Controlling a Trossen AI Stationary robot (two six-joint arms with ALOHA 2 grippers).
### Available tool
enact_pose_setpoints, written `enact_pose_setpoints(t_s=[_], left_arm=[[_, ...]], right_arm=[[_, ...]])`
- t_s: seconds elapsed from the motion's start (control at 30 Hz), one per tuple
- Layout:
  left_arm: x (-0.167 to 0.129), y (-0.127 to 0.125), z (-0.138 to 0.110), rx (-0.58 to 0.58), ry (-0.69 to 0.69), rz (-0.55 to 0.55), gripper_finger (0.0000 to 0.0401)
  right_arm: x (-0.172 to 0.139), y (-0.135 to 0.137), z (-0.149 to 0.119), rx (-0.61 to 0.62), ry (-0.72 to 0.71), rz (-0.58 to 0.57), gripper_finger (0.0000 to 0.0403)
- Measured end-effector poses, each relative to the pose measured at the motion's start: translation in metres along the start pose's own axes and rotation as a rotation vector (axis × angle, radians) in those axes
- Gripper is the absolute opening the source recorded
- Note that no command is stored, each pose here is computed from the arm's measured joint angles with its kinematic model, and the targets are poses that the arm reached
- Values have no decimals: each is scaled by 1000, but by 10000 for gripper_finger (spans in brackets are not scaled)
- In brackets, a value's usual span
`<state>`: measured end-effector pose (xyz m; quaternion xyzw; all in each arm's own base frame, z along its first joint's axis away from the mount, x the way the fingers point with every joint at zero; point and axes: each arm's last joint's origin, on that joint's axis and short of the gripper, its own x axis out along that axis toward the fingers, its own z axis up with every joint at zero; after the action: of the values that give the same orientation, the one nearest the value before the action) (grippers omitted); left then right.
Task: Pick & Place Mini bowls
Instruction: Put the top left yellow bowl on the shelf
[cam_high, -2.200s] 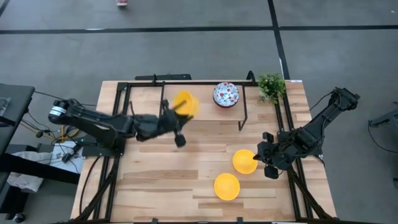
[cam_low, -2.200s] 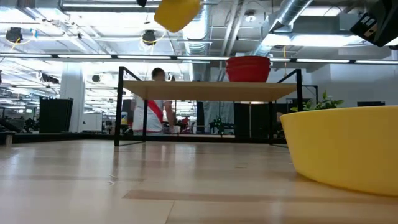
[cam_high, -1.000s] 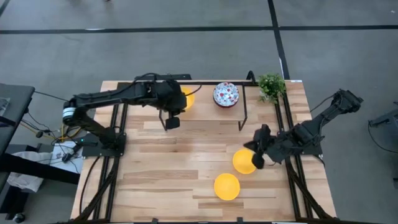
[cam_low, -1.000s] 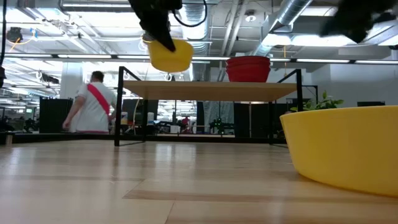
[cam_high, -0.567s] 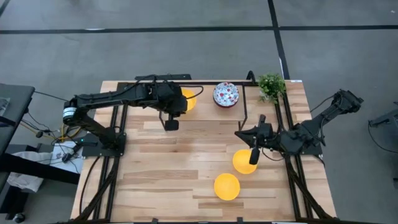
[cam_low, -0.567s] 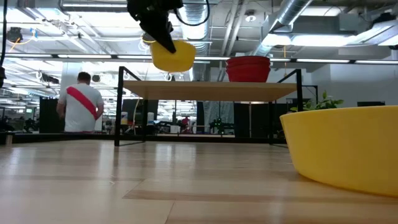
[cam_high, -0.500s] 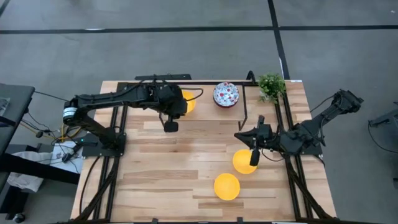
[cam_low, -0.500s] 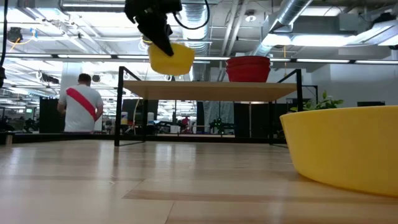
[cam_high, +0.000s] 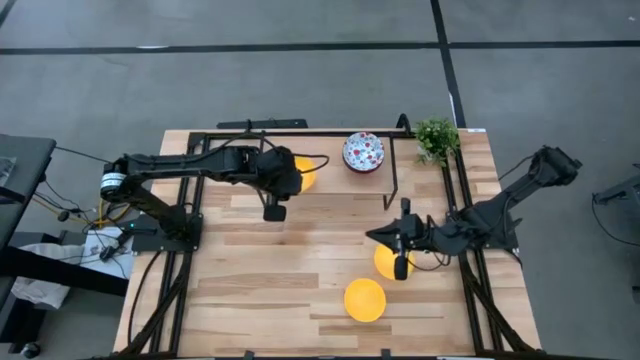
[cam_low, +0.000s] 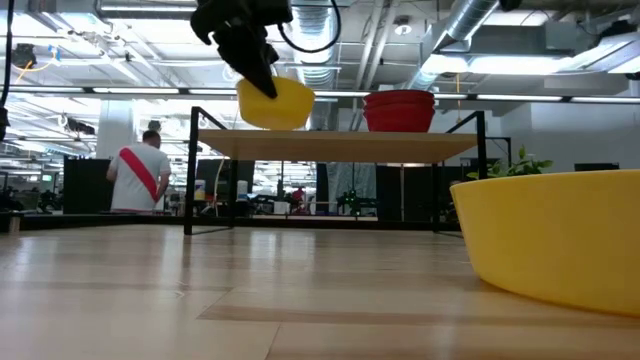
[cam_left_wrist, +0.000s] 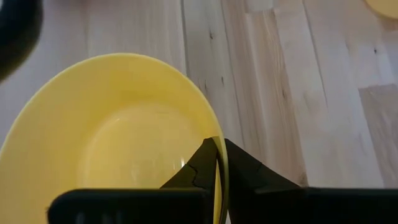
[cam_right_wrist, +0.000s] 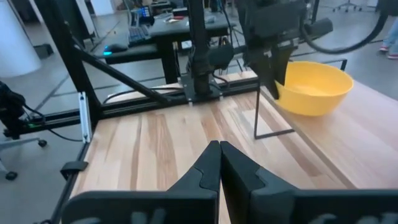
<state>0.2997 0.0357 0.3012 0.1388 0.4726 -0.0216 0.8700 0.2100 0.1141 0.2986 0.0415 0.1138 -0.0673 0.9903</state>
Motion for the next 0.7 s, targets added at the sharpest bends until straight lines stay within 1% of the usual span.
enact_pose_setpoints(t_s=[0.13,0.2,0.37,0.7], left_arm=[[0,2,5,1,-47,18,17],[0,3,6,25,-66,29,17],[0,9,4,67,-38,92,17],[0,33,-6,19,-29,124,17]], right_arm=[[4,2,-1,3,-3,-1,0],[4,2,-1,6,-6,-2,0],[5,2,2,27,-31,1,0],[5,2,3,32,-37,2,0]])
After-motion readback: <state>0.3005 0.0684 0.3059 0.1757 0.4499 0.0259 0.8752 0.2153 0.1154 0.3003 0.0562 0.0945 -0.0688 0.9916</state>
